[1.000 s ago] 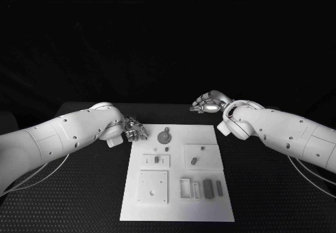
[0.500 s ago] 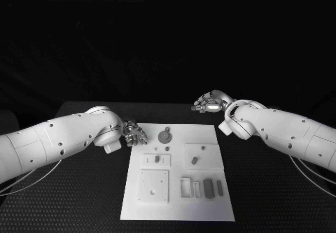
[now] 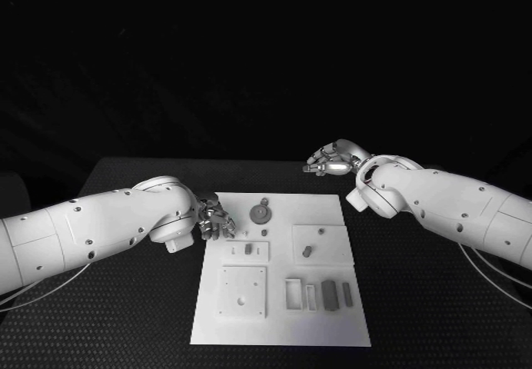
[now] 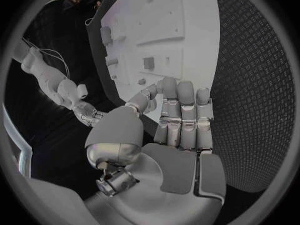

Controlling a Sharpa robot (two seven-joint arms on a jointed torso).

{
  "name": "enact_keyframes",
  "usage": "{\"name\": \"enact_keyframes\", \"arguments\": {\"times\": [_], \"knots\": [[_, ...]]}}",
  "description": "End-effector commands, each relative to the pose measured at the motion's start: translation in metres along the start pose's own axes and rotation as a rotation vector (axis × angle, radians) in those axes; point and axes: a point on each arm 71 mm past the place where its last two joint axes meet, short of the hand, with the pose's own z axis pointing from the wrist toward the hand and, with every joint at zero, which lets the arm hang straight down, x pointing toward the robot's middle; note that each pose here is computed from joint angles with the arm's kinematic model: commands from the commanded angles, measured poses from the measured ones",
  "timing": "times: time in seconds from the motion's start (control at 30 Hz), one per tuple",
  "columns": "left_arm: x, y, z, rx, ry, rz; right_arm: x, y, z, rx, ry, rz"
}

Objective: Assemble the parts on the task board

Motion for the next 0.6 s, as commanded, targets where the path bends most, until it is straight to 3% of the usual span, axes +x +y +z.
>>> {"name": "enact_keyframes", "arguments": {"times": [0.03,0.4,0.6], "knots": [[0.0016,-0.0009,-0.0015,-0.008,-0.04,0.048,0.001,0.001,0.0,-0.007,0.012,0.0],[0.0191,-0.0007,-0.0038,-0.007,-0.009,0.121,0.001,0.001,-0.001,-0.007,0.011,0.0],[0.0234,-0.002,-0.0043,-0.003,-0.003,0.144,0.001,0.0,-0.001,-0.006,0.012,0.0]]}}
